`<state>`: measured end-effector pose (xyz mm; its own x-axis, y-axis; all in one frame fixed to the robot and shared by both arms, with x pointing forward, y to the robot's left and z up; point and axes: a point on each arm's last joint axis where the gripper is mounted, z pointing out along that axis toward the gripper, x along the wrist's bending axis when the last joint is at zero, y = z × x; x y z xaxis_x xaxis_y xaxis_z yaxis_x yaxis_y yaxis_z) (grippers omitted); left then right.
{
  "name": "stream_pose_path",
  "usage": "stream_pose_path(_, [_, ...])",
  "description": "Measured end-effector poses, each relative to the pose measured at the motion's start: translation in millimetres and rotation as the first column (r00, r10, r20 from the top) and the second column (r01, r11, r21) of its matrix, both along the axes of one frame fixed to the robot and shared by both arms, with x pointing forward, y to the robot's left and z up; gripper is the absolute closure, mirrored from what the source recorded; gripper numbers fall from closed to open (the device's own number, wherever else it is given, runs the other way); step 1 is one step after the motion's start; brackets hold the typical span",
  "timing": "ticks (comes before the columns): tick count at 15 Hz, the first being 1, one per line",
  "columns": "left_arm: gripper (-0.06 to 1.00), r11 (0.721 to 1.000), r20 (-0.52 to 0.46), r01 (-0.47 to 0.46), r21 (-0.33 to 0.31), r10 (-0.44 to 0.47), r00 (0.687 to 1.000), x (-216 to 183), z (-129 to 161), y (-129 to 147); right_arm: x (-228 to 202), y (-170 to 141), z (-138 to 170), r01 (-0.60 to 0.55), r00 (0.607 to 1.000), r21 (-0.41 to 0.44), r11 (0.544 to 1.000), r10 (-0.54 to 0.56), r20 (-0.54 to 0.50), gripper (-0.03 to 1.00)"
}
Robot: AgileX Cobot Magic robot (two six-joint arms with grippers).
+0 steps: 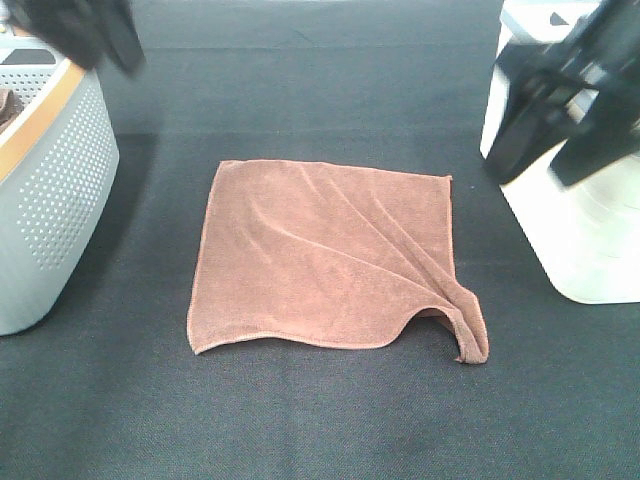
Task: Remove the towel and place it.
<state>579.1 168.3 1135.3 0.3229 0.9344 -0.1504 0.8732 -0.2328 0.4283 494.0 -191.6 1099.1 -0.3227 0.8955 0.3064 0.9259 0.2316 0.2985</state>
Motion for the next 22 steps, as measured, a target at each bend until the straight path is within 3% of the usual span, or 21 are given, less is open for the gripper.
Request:
stream_pose_path(6, [0.53,1.0,0.241,0.011,-0.019,-0.006,0.97,-69.1,78.6,29.0,-67.7,-27.9,55.4,-0.005,0.973,-0.025,1.0,0.011,0.232,0.35])
stream_pose_path(8, [0.53,1.0,0.248,0.009,-0.015,-0.005,0.969,-82.5,79.8,34.4,-77.4,-31.9,53.3,-0.003,0.971,-0.035,0.999,0.011,0.24,0.35])
stream_pose_path(10, [0.53,1.0,0.212,-0.015,0.014,0.012,0.977,-106.2,64.5,45.3,-103.4,-40.6,39.6,-0.002,0.972,-0.045,0.999,0.012,0.236,0.35])
stream_pose_path(14, [0.53,0.995,0.026,-0.048,0.082,0.046,0.999,-166.7,-9.0,68.4,-156.9,-58.6,-10.7,-0.003,0.982,-0.08,0.997,0.018,0.188,0.35])
stream_pose_path(16, [0.53,0.992,-0.033,-0.043,0.119,0.047,0.998,-205.2,-46.2,83.1,-181.7,-71.9,-35.2,0.006,0.977,-0.141,0.99,0.024,0.21,0.35])
stream_pose_path(19, [0.53,0.99,0.004,-0.048,0.131,0.048,0.999,-242.2,-73.2,98.5,-200.5,-86.4,-51.5,0.06,0.95,-0.193,0.979,0.003,0.313,0.35])
stream_pose_path(21, [0.53,0.992,0.048,-0.044,0.118,0.039,0.998,-252.5,-80.9,102.1,-203.6,-89.5,-50.9,0.095,0.931,-0.184,0.978,-0.022,0.363,0.35])
stream_pose_path(22, [0.53,0.994,0.123,-0.026,0.104,0.013,0.992,-262.1,-91.4,105.5,-205.6,-91.2,-50.5,0.13,0.905,-0.153,0.98,-0.054,0.423,0.35])
